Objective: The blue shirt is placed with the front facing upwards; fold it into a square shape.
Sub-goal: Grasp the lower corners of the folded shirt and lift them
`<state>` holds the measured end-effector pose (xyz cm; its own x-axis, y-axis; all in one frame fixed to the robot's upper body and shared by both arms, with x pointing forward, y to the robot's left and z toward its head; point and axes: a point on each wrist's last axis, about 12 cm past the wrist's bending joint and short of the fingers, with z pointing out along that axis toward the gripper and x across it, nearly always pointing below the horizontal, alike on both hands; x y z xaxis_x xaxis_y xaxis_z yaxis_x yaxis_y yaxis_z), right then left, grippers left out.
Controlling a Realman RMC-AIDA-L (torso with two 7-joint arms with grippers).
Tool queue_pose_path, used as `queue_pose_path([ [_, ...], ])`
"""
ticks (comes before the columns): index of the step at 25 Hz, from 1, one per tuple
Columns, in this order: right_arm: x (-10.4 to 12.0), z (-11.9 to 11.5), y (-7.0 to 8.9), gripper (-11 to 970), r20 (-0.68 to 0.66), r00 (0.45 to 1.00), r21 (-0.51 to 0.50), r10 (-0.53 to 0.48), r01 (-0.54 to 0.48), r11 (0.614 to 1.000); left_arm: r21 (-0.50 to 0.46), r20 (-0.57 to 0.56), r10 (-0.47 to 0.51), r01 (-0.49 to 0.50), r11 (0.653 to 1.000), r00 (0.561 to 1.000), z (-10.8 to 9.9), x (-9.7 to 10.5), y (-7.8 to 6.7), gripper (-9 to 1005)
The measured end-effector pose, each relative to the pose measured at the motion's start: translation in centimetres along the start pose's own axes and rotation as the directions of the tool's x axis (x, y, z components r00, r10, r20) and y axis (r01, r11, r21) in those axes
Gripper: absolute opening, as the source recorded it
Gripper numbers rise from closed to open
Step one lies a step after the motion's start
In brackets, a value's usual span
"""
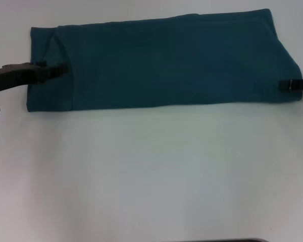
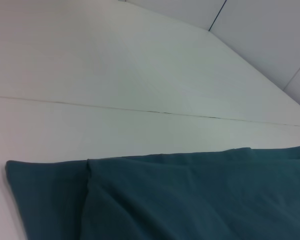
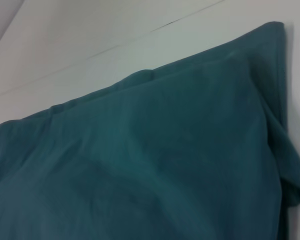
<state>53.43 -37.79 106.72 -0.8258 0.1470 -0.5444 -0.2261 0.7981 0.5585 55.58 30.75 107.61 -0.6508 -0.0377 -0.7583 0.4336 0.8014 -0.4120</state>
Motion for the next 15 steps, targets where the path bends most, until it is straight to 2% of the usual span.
queue_pose_path([
  [7, -0.13, 0.18, 0.11, 646, 0.003, 1.000, -0.001, -0.013, 0.013, 1.000, -0.002, 0.000, 0.007, -0.007, 1.000, 1.000, -0.07, 0.08, 0.05, 722],
  [12, -0.12, 0.20, 0.12, 402, 0.002, 1.000, -0.001, -0.021, 0.021, 1.000, -0.011, 0.001, 0.002, -0.002, 1.000, 1.000, -0.14, 0.26, 0.21, 722],
  [15, -0.13, 0.19, 0.10, 153, 0.003, 1.000, 0.000, -0.024, 0.024, 1.000, -0.018, -0.003, -0.012, 0.012, 1.000, 1.000, -0.01, 0.64, 0.36, 722],
])
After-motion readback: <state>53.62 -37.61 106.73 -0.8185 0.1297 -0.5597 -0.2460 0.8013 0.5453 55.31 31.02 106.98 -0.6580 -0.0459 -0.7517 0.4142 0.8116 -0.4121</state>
